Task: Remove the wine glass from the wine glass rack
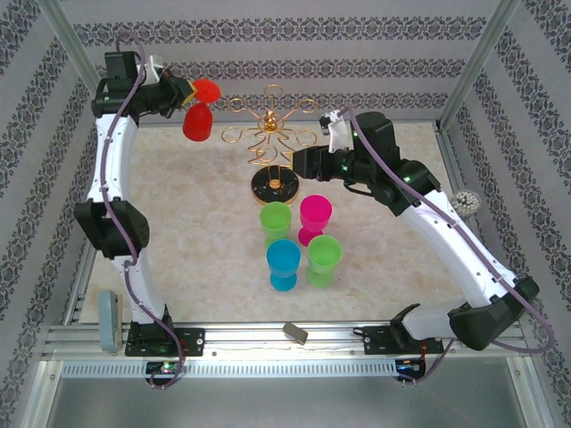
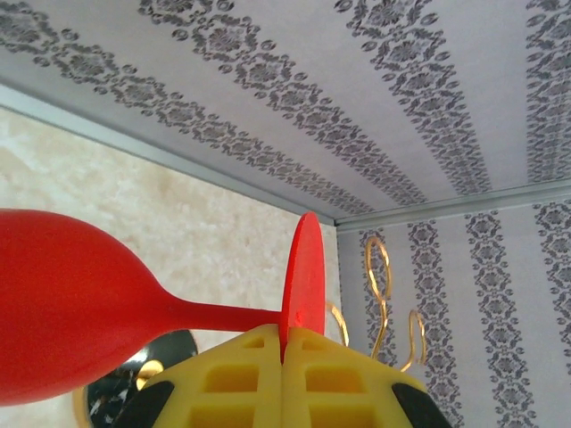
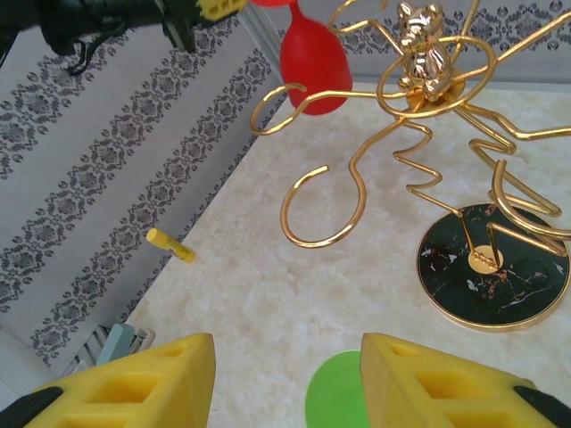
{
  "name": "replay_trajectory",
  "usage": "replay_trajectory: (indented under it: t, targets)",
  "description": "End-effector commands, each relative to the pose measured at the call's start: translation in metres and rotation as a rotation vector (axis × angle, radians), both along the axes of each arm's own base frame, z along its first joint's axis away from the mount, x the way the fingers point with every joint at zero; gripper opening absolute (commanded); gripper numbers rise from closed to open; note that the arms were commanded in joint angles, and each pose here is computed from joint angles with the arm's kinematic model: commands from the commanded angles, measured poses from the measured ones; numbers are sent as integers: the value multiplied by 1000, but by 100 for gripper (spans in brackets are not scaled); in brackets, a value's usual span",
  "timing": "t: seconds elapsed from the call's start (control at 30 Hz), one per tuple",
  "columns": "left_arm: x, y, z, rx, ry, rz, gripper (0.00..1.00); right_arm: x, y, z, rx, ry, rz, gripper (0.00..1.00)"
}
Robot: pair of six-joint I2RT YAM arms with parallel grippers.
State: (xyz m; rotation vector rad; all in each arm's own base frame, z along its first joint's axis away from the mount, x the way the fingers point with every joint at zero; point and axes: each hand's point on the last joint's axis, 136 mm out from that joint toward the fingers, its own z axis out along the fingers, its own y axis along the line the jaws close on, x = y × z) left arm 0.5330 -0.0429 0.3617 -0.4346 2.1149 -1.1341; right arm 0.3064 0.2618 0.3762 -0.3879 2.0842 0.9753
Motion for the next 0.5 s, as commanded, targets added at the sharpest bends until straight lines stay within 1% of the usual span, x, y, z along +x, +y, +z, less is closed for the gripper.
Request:
replay_trajectory:
  t: [0.0,0.17,0.47]
  targets:
    - [-21,8,9,36,-71,2,0,-4,-7,8,27,-7,-10,47]
    - [-51,8,-5,42,-90,26,0,-9,-7,12,60,1,18,48]
    - [-120,0,-35,112,-20,11,0,-7,-1,13,88,18,58,47]
